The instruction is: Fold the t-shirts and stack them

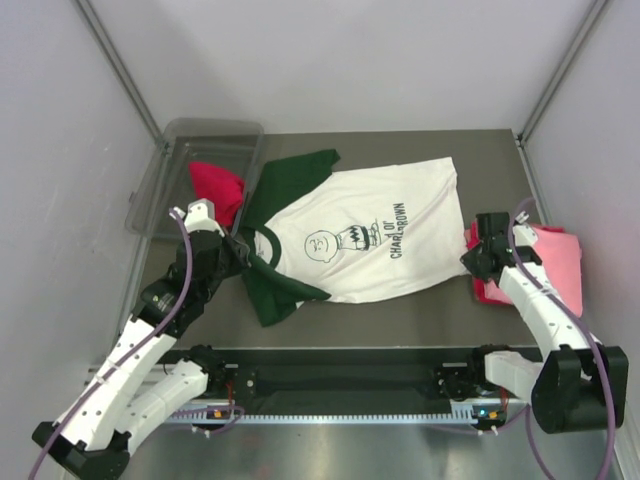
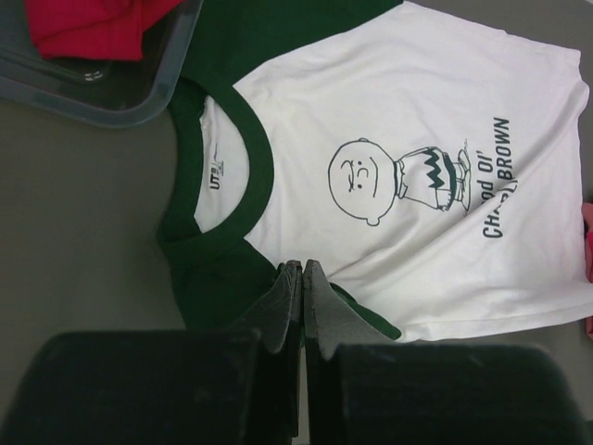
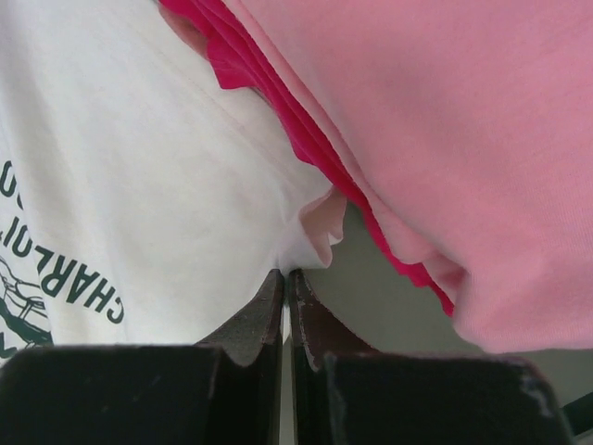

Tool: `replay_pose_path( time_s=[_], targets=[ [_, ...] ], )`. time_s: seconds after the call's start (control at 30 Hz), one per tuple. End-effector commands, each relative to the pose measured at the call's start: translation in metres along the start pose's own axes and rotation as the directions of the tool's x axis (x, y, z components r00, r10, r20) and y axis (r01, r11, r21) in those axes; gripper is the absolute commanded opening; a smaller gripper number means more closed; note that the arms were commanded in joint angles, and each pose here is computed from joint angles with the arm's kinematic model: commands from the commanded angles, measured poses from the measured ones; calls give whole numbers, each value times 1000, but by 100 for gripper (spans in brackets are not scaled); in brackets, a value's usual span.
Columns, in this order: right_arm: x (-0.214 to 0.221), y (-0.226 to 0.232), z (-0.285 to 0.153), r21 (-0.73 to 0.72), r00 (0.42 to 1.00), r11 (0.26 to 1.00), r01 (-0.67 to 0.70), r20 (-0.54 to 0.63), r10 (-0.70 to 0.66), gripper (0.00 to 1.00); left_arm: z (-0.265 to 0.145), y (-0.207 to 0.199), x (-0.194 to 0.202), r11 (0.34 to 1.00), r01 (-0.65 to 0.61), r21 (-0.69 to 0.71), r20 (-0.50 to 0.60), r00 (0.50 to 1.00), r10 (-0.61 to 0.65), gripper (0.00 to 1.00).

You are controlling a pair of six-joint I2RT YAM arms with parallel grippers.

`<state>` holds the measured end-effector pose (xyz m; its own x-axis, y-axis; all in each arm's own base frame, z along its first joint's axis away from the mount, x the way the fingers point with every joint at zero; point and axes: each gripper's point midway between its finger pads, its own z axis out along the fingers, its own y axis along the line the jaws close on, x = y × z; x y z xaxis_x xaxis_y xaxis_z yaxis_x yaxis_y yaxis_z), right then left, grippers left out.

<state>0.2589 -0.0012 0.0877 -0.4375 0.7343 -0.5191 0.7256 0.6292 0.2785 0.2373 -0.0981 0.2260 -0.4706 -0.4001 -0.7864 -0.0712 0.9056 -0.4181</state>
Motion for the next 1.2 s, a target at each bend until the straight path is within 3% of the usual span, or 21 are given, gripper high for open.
replay_pose_path(
  time_s=[0.0, 0.27, 0.7, 1.17],
  targets=[
    [-14, 20, -4, -45, 999, 999, 15, 35, -14, 0, -1, -18, -39, 1000, -14, 19, 107, 994, 12, 0],
    [-31, 38, 0, -48, 998, 999, 21, 57, -18, 0, 3, -29, -64, 1000, -3, 13, 163, 987, 1, 0],
    [-54, 70, 18, -43, 998, 997, 59, 33, -58, 0, 40, -26, -68, 996, 7, -87, 178, 984, 9, 0],
    [-81, 93, 34, -12, 996, 997, 73, 47, -72, 0, 77, -30, -111, 977, -2, -211, 274, 960, 61, 0]
  ],
)
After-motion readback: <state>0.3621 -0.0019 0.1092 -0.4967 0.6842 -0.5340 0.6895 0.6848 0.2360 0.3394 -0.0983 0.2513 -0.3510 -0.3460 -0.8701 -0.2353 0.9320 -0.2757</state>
